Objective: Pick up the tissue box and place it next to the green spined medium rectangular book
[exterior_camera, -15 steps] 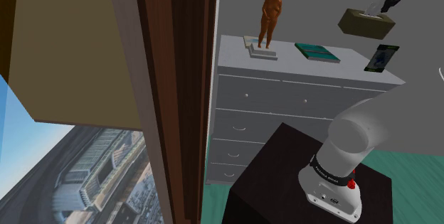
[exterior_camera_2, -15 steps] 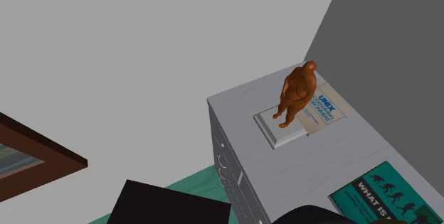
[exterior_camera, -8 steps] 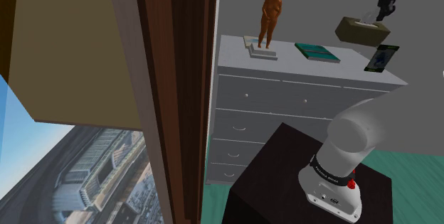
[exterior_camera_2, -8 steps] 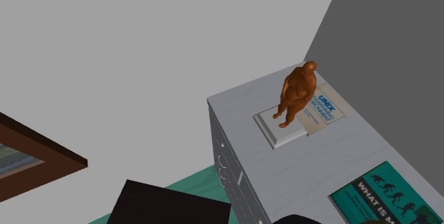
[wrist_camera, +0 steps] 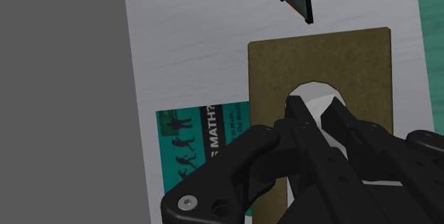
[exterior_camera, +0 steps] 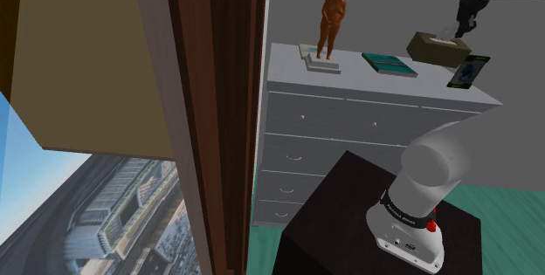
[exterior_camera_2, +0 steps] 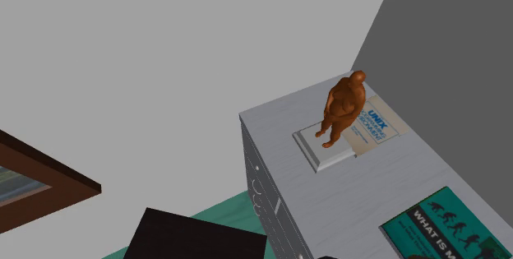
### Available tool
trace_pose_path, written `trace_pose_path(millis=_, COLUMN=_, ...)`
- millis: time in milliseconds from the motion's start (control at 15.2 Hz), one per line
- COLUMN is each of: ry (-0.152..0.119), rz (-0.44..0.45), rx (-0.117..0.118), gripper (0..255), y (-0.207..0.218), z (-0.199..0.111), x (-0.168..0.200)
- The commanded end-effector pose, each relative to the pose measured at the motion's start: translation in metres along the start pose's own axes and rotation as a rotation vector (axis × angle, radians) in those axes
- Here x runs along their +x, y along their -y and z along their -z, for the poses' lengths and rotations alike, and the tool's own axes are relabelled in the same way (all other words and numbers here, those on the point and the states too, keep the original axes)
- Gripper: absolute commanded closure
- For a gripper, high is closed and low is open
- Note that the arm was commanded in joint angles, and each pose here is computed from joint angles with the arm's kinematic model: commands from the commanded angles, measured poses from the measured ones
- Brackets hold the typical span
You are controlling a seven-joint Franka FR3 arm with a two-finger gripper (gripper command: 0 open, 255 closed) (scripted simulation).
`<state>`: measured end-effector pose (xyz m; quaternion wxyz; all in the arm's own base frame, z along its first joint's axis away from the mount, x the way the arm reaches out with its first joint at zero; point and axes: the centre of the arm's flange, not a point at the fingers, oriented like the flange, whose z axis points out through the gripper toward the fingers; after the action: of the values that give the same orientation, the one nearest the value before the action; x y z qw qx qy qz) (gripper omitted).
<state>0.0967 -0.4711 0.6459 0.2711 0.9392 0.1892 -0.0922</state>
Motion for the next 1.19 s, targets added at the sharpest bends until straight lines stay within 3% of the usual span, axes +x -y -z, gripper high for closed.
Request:
trace_pose_path(millis=0, ry=0.000, rz=0.000, rx=0.000, gripper=255, y=0.005, z=-0.010, x=0.003)
trace_pose_path(millis=1122, ry=0.000, rz=0.000, rx=0.000, gripper=255, y=0.049, z=-0.086, x=0.028)
